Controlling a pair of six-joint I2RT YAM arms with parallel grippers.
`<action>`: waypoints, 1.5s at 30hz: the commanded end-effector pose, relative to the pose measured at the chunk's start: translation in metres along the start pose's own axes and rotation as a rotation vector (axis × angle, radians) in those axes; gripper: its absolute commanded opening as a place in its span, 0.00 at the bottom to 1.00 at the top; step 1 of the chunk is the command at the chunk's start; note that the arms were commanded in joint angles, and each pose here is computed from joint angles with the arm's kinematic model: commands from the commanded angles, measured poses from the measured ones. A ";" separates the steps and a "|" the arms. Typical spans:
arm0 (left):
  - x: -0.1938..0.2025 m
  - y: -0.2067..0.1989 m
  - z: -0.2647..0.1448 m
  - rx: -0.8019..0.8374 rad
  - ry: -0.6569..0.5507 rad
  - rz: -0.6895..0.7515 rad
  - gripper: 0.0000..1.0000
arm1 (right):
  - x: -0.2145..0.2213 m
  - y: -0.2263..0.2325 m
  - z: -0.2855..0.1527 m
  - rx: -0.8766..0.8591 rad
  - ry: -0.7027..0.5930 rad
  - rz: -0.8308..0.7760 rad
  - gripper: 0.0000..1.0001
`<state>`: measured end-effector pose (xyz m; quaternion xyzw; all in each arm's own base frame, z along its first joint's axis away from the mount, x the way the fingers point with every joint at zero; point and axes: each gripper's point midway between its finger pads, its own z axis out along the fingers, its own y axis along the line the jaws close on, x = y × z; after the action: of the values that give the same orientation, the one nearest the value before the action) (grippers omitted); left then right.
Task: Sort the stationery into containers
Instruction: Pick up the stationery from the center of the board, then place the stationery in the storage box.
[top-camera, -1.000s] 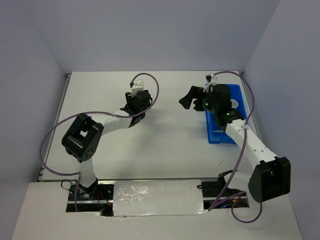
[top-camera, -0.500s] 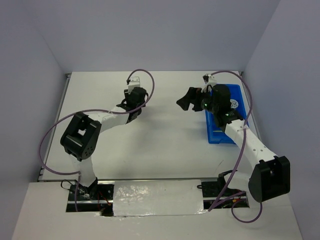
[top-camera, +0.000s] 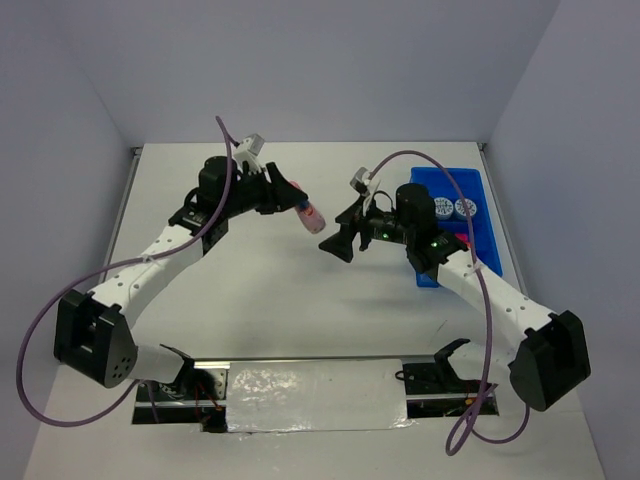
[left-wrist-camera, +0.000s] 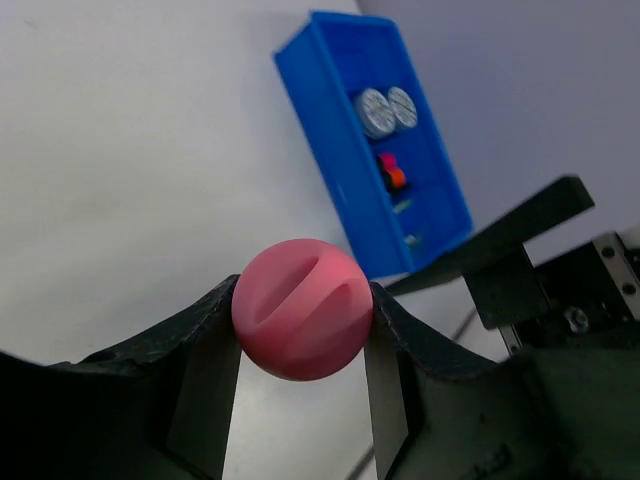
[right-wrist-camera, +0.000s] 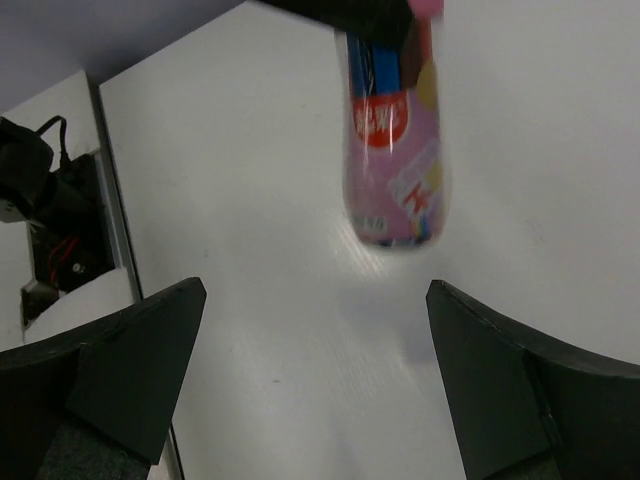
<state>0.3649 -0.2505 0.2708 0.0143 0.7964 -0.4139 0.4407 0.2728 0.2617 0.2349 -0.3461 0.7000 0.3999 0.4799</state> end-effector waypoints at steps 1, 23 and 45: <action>0.022 -0.048 -0.020 0.271 0.104 -0.038 0.00 | -0.046 0.016 -0.002 0.021 -0.089 -0.084 0.99; 0.037 -0.077 -0.066 0.408 0.122 0.016 0.02 | -0.050 0.082 0.034 -0.213 -0.101 0.036 0.50; -0.086 0.005 -0.202 -0.540 -0.436 0.013 0.99 | 0.005 -0.208 -0.110 1.073 -0.534 0.928 0.00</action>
<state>0.3085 -0.1053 0.3905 -0.1864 0.7605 -0.2122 0.5847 0.3787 0.1483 0.1944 0.1714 0.8028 0.3220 0.4717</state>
